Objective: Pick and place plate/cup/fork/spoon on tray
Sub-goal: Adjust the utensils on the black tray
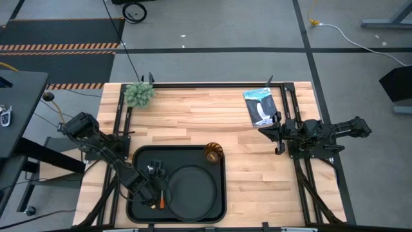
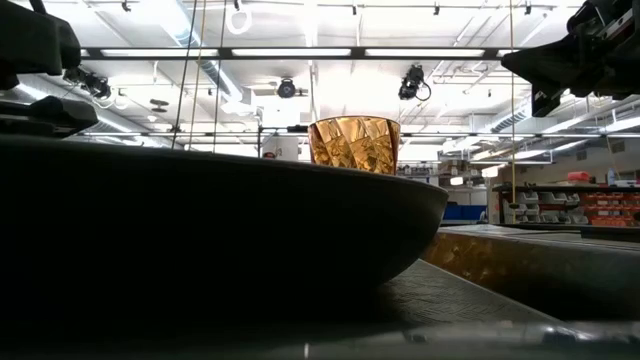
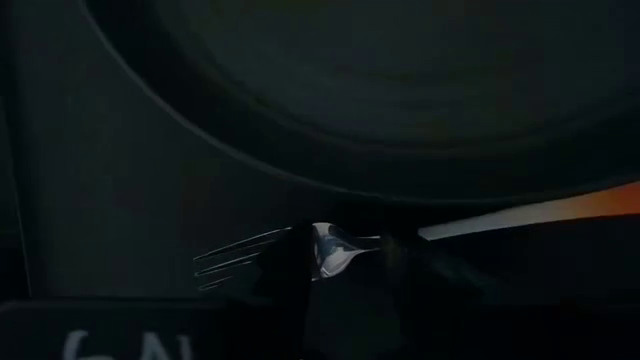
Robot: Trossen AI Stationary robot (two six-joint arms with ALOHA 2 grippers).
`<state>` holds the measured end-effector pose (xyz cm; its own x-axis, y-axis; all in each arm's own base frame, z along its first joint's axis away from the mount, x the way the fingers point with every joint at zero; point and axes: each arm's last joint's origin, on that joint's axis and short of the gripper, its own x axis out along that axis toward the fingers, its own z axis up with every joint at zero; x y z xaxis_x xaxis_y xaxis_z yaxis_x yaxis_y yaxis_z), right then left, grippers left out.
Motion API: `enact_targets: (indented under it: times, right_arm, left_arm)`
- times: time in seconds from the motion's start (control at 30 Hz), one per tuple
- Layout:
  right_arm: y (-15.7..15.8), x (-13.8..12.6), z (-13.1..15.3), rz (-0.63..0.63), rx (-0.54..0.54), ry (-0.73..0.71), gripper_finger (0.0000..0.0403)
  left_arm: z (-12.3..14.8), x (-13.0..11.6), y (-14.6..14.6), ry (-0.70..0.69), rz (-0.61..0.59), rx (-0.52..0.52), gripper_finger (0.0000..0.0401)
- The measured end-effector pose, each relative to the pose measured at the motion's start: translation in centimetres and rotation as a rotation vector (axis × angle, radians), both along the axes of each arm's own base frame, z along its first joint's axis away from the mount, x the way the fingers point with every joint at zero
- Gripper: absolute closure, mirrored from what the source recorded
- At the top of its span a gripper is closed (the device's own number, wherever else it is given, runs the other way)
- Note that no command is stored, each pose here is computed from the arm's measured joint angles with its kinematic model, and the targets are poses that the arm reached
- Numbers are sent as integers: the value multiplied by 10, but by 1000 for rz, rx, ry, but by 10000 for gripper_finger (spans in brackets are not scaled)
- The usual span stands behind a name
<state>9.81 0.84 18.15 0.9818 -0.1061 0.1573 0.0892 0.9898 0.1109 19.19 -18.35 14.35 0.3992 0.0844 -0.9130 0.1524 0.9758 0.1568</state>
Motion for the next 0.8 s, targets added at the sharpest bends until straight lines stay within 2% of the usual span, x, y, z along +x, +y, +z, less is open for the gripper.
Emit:
enact_targets:
  times: [0.67,0.8]
  right_arm:
    - [0,0,0,0,0,0,386]
    - [0,0,0,0,0,0,386]
  left_arm:
    - [-3,-7,3,107,76,-44,269]
    - [5,-7,5,90,73,-61,268]
